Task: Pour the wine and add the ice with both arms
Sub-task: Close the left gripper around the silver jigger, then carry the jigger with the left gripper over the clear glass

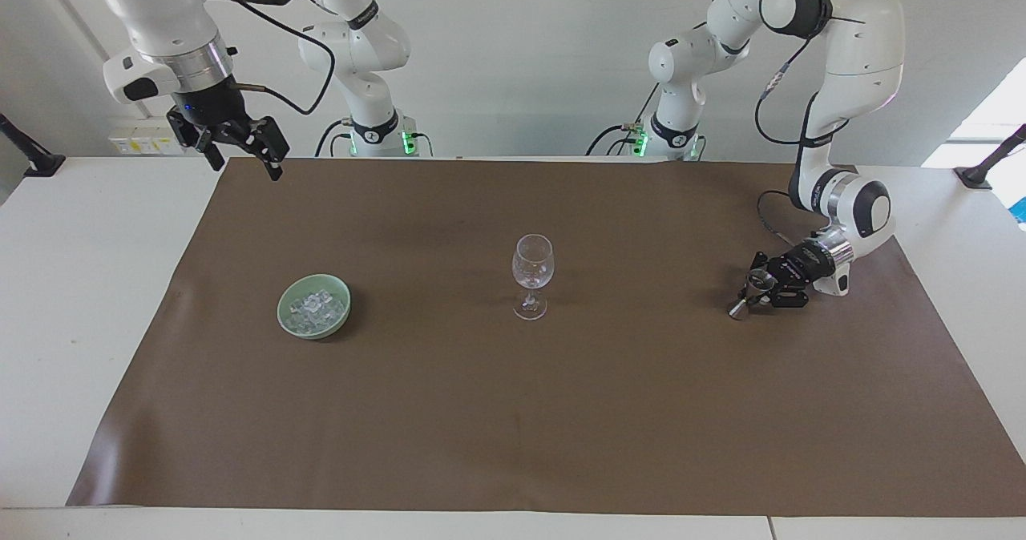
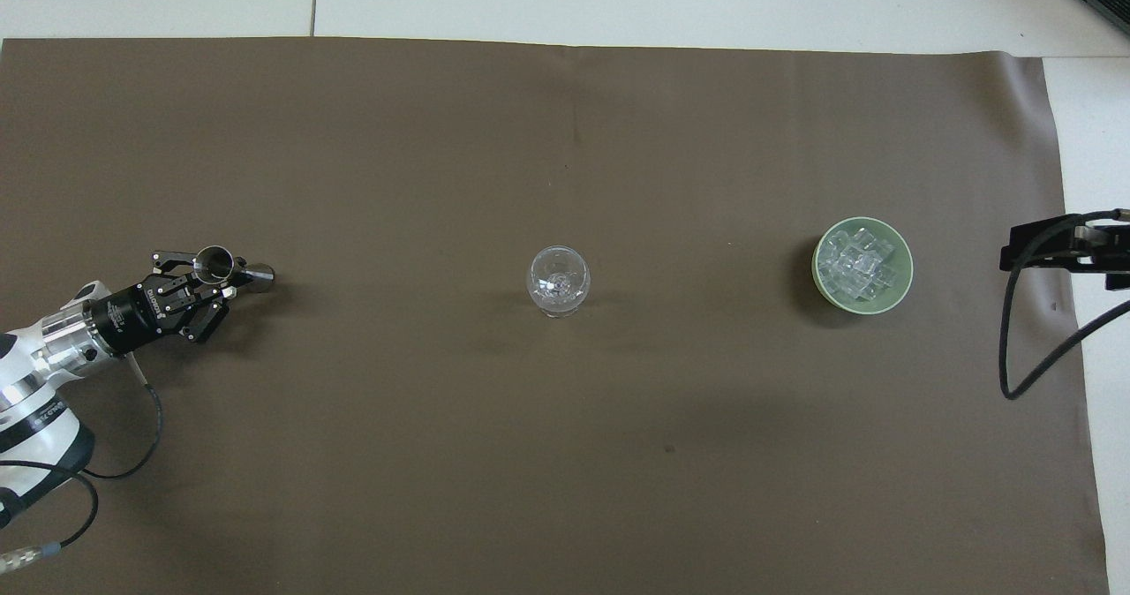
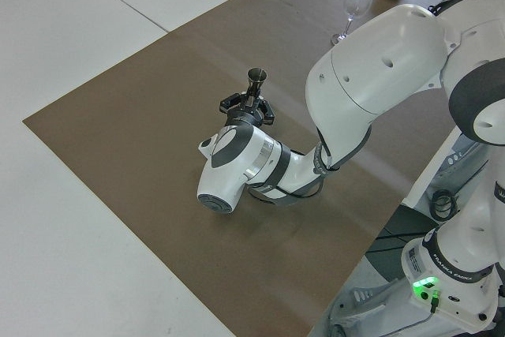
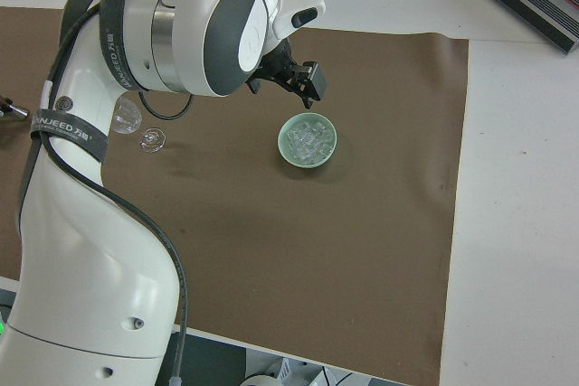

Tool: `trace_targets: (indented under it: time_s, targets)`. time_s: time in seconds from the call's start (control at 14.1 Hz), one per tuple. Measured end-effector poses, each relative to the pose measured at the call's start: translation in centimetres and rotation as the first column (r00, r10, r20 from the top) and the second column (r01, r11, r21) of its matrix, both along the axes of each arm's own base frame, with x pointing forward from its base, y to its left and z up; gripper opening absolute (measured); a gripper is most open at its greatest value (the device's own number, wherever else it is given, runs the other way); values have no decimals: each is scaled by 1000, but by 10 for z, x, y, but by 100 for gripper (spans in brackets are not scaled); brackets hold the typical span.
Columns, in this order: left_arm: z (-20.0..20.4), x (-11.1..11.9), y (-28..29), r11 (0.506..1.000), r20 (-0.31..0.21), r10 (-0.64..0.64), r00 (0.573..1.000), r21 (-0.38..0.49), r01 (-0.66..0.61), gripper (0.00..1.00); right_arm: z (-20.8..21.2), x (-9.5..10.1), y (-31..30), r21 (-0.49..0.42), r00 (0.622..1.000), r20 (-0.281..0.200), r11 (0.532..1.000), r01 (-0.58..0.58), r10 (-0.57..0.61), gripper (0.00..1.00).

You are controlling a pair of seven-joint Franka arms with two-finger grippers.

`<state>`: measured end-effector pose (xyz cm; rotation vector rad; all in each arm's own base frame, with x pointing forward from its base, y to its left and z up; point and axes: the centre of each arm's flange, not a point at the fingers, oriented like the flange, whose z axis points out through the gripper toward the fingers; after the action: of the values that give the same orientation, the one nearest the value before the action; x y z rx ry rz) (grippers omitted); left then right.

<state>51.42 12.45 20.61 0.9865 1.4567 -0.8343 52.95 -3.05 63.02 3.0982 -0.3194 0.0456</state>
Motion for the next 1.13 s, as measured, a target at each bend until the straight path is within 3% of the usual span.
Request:
trace_targets:
  time_s: [0.35,1.13]
  targets:
    - [28,9,-12,1000,-23,-17,1000,-21,17,20,0,0,0,0,1000,0,1000,0,0,100]
    - [98,29,-92,988,-14,-153,988,-25,152,20,0,0,0,0,1000,0,1000,0,0,100]
